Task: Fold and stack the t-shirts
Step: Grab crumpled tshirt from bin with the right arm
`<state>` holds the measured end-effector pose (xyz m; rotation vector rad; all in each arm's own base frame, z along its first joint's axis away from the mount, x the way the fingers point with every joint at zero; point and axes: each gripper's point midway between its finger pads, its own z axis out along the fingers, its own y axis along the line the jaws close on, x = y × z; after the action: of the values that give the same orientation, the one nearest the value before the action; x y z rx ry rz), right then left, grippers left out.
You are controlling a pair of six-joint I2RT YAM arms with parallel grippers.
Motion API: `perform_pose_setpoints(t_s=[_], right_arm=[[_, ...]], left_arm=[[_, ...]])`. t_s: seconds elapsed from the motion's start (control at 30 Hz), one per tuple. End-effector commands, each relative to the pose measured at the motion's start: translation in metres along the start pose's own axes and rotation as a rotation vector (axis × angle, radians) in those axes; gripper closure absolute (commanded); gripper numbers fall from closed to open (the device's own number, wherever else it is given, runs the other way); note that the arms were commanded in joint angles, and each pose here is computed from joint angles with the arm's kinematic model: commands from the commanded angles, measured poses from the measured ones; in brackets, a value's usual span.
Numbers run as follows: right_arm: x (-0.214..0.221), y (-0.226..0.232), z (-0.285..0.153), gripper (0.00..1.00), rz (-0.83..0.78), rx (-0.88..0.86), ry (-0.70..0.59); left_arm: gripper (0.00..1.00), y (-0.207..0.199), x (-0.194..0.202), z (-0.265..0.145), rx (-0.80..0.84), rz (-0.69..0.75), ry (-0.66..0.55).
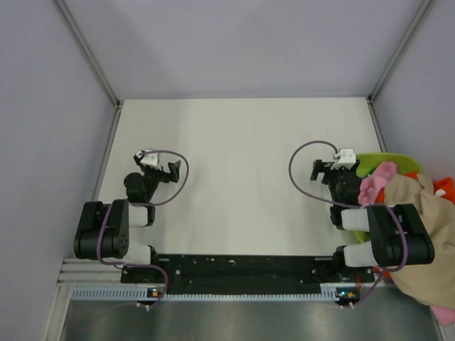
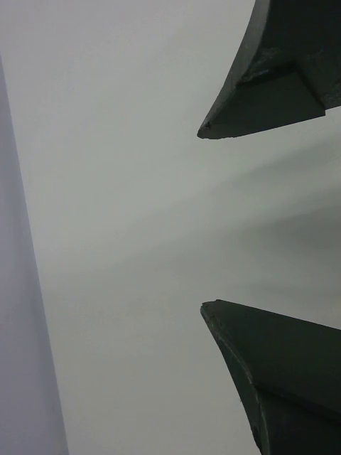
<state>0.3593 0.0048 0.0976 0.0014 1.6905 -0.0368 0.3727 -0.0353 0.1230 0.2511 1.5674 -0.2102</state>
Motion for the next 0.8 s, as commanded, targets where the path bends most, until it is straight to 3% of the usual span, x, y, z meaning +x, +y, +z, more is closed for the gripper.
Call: perform_pose_setpoints(t_s=[0.0,0.17,0.3,0.4,0.43,0.5,0.6,0.67,0.77], right_arm=[[-0.016,-0.006,0.005,0.01,0.041,0.019,-0.045],[-0.051,0.026,0.008,0.01,-0.030,-0.176,0.029],[-0.130,0.079,-0.009,0.01,0.072,-0.453,-0.118],[-0.164,0.083,-0.014,0.01,0.118,-0.434,-0.127],[-0.169,0.067,-0.011,0.01,0.144,-0.324,-0.099],[-0.171,0.001,-0.012,0.01,0.226,0.073,-0.017],[-0.151,-0.100,-0.064,0.01,0.225,0.718,0.080],[-0.141,-0.127,-0.090,0.01,0.182,0.903,0.098],[-0.121,-0.146,-0.113,0.01,0.213,1.013,0.130]], left_arm=[[0.01,-0.002,-0.006,-0.002,0.016,0.019,-0.025],[0.01,-0.002,-0.006,-0.002,0.016,0.019,-0.026],[0.01,-0.003,-0.003,0.002,-0.006,0.039,0.004],[0.01,-0.005,-0.005,0.002,-0.004,0.039,-0.010],[0.01,-0.002,-0.009,0.003,-0.015,0.032,-0.015],[0.01,0.008,-0.011,0.008,-0.057,-0.020,0.057],[0.02,0.020,-0.035,0.023,-0.072,-0.053,0.201],[0.04,0.015,-0.044,0.029,-0.025,-0.067,0.282],[0.07,0.000,-0.057,0.034,0.075,-0.103,0.339]])
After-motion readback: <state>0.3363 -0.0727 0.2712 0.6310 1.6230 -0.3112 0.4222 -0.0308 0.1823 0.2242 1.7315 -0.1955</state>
